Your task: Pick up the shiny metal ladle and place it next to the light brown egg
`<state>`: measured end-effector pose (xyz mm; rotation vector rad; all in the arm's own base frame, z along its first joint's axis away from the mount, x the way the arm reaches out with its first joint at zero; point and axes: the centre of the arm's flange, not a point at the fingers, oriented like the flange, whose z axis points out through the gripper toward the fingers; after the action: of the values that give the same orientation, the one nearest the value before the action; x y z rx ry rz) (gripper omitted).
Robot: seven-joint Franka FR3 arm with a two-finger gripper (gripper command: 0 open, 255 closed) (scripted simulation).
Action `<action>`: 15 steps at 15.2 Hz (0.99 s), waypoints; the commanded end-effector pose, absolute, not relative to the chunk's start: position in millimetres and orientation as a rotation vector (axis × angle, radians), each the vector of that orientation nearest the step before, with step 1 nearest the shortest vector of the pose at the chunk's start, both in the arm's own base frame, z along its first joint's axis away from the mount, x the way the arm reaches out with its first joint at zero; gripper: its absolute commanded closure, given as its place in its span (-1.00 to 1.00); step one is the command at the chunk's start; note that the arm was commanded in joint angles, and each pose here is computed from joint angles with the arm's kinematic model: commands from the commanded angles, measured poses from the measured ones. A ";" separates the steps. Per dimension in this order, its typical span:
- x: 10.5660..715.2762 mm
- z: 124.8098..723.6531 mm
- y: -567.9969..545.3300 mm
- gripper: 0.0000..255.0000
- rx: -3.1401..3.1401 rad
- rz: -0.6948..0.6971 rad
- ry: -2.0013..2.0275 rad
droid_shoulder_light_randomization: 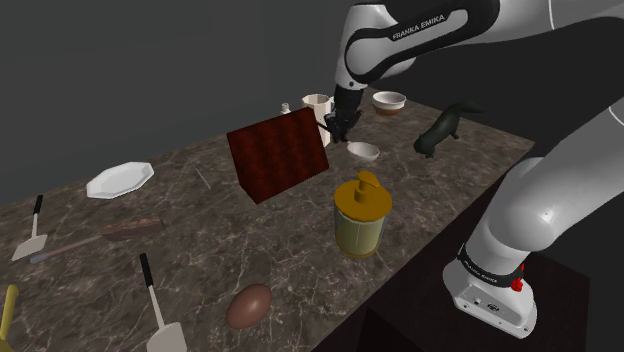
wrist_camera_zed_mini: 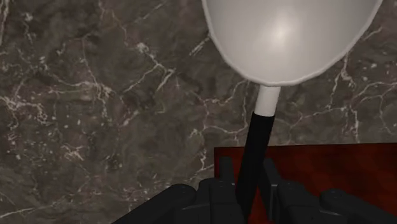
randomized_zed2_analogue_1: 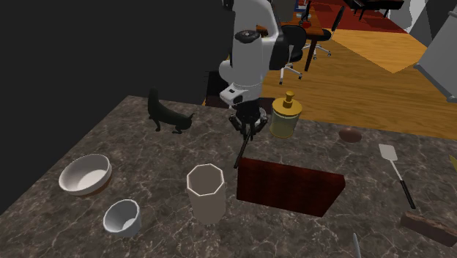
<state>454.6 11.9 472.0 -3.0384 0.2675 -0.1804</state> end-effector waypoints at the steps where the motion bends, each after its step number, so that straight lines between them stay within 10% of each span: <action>1: 459.3 471.9 37.8 1.00 -3.038 -0.182 0.266; 15: 493.0 472.1 219.5 1.00 -3.038 -0.182 0.266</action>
<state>490.0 204.9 471.8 -3.0391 0.2636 -0.1817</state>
